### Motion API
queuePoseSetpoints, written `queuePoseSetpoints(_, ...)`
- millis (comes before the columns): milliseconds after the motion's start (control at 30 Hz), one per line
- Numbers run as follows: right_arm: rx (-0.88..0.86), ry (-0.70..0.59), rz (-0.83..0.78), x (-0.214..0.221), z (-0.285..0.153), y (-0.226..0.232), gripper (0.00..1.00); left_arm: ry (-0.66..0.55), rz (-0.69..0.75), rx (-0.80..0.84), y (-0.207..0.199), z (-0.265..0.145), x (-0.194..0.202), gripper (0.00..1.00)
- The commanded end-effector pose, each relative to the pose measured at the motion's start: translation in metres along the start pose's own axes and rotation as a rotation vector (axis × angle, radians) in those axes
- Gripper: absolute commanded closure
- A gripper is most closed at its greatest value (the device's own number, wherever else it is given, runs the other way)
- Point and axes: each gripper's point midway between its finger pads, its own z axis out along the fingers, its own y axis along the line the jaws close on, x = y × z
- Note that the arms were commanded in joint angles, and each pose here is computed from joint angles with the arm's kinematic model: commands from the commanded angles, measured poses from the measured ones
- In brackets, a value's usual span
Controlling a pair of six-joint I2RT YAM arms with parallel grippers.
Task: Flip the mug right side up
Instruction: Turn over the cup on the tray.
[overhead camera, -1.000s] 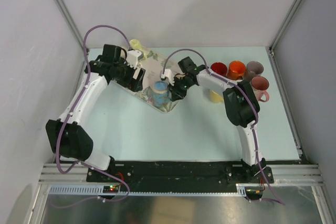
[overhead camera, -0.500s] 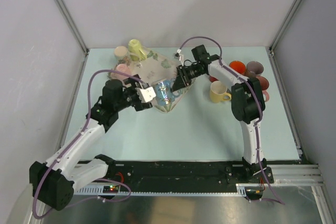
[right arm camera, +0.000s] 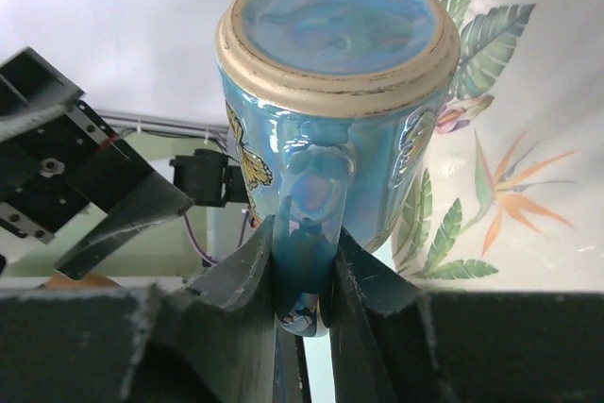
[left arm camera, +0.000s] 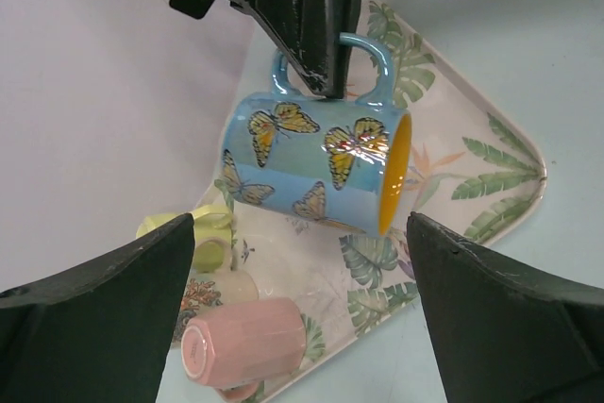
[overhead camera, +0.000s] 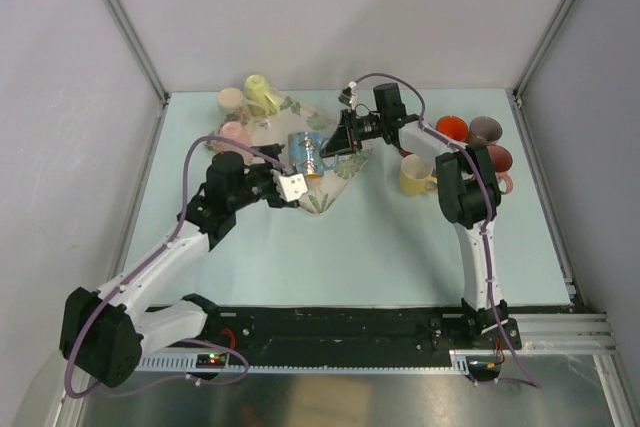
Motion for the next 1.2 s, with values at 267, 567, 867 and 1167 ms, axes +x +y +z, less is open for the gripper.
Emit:
queuePoseSetpoints(267,-0.205,0.059,-0.039,-0.017,-0.004,0.056,1.0,0.016,0.193,-0.035,0.009,0.031,0.016,0.06)
queuePoseSetpoints(567,-0.208,0.067,-0.038,-0.013,-0.002,0.056,1.0,0.007,0.259,-0.079,0.023,0.051,0.018,0.05)
queuePoseSetpoints(867,-0.084,-0.024,-0.013,-0.027,0.009,0.031,1.0,0.013,0.026,-0.089,0.01,0.052,0.022,0.05)
queuePoseSetpoints(1167,-0.008,-0.075,0.112,-0.033,0.028,0.002,1.0,0.013,-0.143,-0.088,-0.011,0.073,0.019,0.06)
